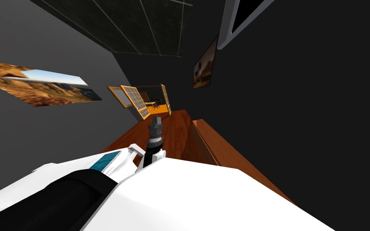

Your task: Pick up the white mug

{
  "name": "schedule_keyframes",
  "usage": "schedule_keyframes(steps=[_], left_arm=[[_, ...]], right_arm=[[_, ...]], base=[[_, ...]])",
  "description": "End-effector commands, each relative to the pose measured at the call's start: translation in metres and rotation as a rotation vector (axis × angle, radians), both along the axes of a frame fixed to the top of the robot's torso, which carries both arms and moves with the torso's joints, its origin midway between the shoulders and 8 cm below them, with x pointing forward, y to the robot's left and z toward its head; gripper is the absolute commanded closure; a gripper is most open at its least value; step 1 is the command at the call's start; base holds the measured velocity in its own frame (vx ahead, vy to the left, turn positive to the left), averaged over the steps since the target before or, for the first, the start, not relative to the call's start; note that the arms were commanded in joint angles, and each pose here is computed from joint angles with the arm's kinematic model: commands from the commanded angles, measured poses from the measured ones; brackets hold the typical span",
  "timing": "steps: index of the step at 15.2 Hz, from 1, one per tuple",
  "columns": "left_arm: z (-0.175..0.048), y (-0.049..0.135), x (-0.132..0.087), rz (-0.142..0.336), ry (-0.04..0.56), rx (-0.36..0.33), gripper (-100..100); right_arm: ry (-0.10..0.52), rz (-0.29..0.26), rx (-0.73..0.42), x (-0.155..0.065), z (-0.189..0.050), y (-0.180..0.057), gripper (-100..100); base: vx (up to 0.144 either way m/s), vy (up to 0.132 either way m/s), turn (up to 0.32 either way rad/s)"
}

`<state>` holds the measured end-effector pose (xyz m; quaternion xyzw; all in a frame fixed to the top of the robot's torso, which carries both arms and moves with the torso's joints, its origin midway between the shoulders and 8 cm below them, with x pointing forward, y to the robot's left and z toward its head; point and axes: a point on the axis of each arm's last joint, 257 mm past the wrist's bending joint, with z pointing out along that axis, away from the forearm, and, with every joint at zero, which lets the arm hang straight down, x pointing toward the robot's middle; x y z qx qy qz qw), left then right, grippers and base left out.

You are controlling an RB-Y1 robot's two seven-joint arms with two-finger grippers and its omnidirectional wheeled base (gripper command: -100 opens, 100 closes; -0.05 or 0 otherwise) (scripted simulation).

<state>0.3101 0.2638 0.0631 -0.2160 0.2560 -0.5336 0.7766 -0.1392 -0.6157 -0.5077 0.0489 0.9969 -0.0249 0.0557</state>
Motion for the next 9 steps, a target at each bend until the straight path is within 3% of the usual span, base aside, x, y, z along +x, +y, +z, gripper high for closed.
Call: schedule_keyframes(steps=[1, 5, 8, 9], left_arm=[[0.000, 0.000, 0.000, 0.000, 0.000, 0.000, 0], [0.000, 0.000, 0.000, 0.000, 0.000, 0.000, 0], [0.000, 0.000, 0.000, 0.000, 0.000, 0.000, 0], [0.000, 0.000, 0.000, 0.000, 0.000, 0.000, 0]], right_arm=[[0.000, 0.000, 0.000, 0.000, 0.000, 0.000, 100], [-0.001, -0.001, 0.002, 0.000, 0.000, 0.001, 100], [0.002, 0.013, -0.003, -0.001, 0.018, -0.015, 100], [0.001, 0.007, -0.003, -0.001, 0.013, -0.010, 100]], base=[[-0.008, -0.015, 0.004], [-0.001, -0.002, 0.000], [0.028, 0.053, -0.068], [0.017, 0.045, -0.039]])
